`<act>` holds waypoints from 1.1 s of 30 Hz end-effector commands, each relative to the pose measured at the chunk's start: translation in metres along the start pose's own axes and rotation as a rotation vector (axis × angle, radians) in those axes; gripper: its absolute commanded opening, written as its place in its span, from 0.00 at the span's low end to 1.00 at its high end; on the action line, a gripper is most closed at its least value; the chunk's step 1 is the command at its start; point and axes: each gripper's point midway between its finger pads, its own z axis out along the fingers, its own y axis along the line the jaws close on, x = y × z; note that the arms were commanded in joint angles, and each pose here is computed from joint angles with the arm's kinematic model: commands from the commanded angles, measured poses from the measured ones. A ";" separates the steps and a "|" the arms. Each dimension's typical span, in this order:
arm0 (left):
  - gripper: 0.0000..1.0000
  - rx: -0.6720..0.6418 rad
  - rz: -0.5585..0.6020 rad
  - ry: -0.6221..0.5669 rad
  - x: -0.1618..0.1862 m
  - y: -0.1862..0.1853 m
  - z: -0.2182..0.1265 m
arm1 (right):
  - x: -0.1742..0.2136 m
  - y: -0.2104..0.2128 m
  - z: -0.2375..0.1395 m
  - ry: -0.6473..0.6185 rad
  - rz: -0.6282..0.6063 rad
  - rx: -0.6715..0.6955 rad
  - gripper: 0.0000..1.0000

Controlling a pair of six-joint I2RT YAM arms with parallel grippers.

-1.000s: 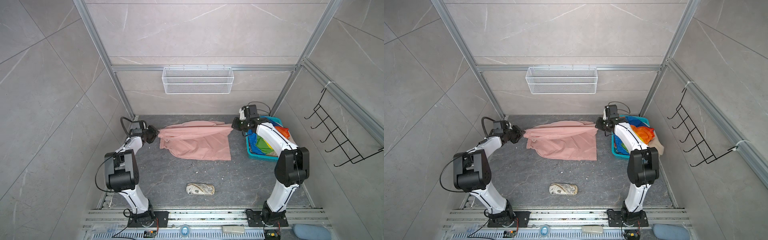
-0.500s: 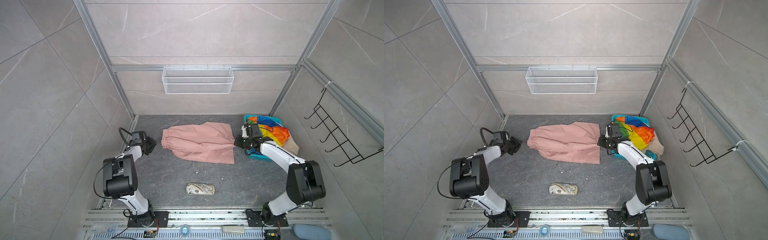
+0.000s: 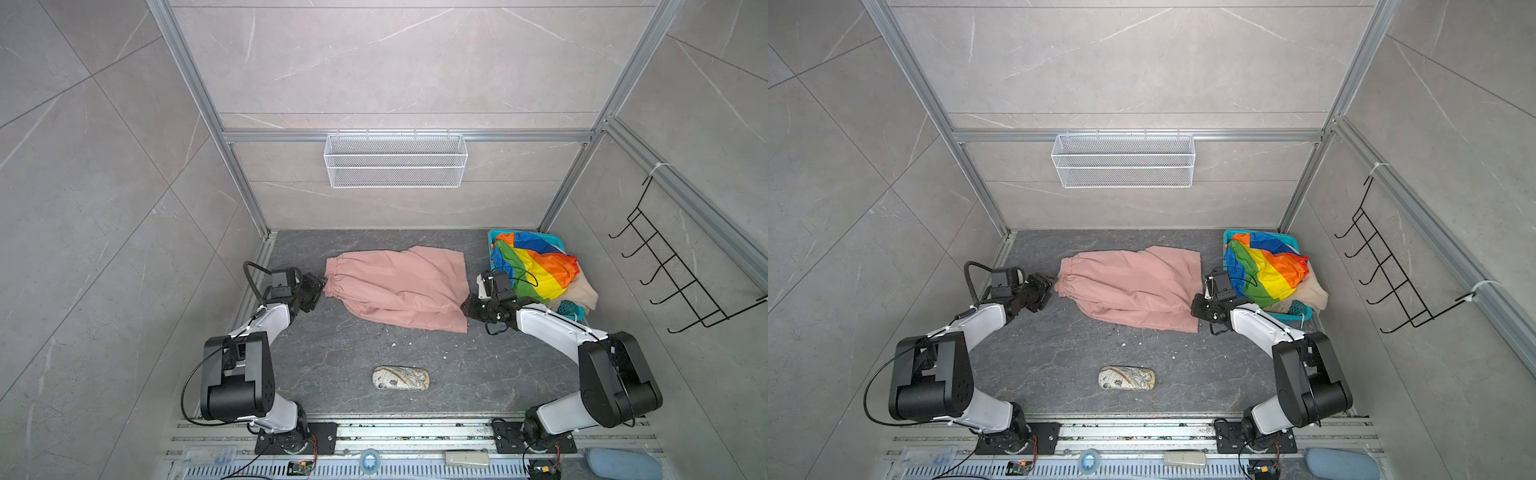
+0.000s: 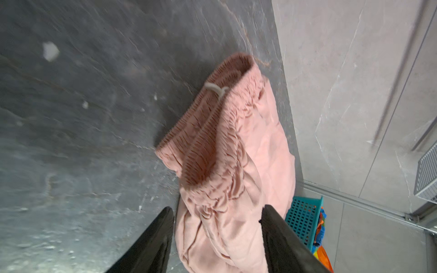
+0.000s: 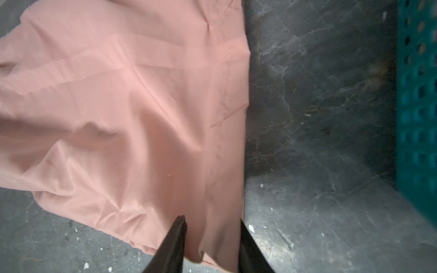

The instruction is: Fold and stack the shorts

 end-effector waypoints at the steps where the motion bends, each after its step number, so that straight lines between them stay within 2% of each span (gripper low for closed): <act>1: 0.63 0.062 0.001 0.014 0.003 -0.024 0.005 | 0.003 0.002 -0.004 -0.021 0.011 -0.015 0.49; 4: 0.65 0.045 -0.019 0.025 0.001 -0.021 0.016 | 0.010 0.002 -0.009 -0.024 0.030 -0.036 0.62; 6: 0.72 0.038 -0.020 0.030 -0.001 -0.021 0.022 | 0.014 0.000 -0.014 -0.026 0.041 -0.042 0.71; 9: 0.72 -0.008 -0.012 0.022 -0.006 -0.013 0.032 | 0.017 -0.001 -0.017 -0.036 0.070 -0.051 0.81; 16: 0.72 -0.058 -0.024 0.020 -0.007 0.010 0.052 | 0.026 0.006 -0.002 -0.005 0.184 -0.122 0.84; 18: 0.67 -0.050 -0.032 0.030 -0.004 0.013 0.056 | 0.028 0.005 0.005 0.003 0.202 -0.121 0.83; 19: 0.65 -0.051 -0.035 0.031 -0.004 0.015 0.056 | 0.028 0.004 0.007 0.003 0.209 -0.119 0.81; 21: 0.54 -0.050 -0.031 0.028 -0.004 0.017 0.057 | 0.027 0.002 0.011 -0.006 0.217 -0.115 0.74; 23: 0.46 -0.055 -0.030 0.027 -0.004 0.020 0.057 | 0.024 -0.001 0.012 -0.024 0.214 -0.096 0.63; 25: 0.32 -0.050 -0.027 0.030 -0.004 0.020 0.059 | 0.021 -0.003 0.011 -0.035 0.202 -0.078 0.51; 29: 0.16 -0.037 -0.041 0.053 -0.005 0.019 0.062 | 0.009 -0.007 0.006 -0.071 0.163 -0.033 0.12; 31: 0.11 -0.033 -0.042 0.056 -0.006 0.019 0.063 | 0.002 -0.006 0.002 -0.082 0.138 -0.011 0.00; 33: 0.01 -0.031 -0.040 0.057 -0.007 0.019 0.063 | -0.010 -0.001 -0.008 -0.101 0.108 -0.004 0.00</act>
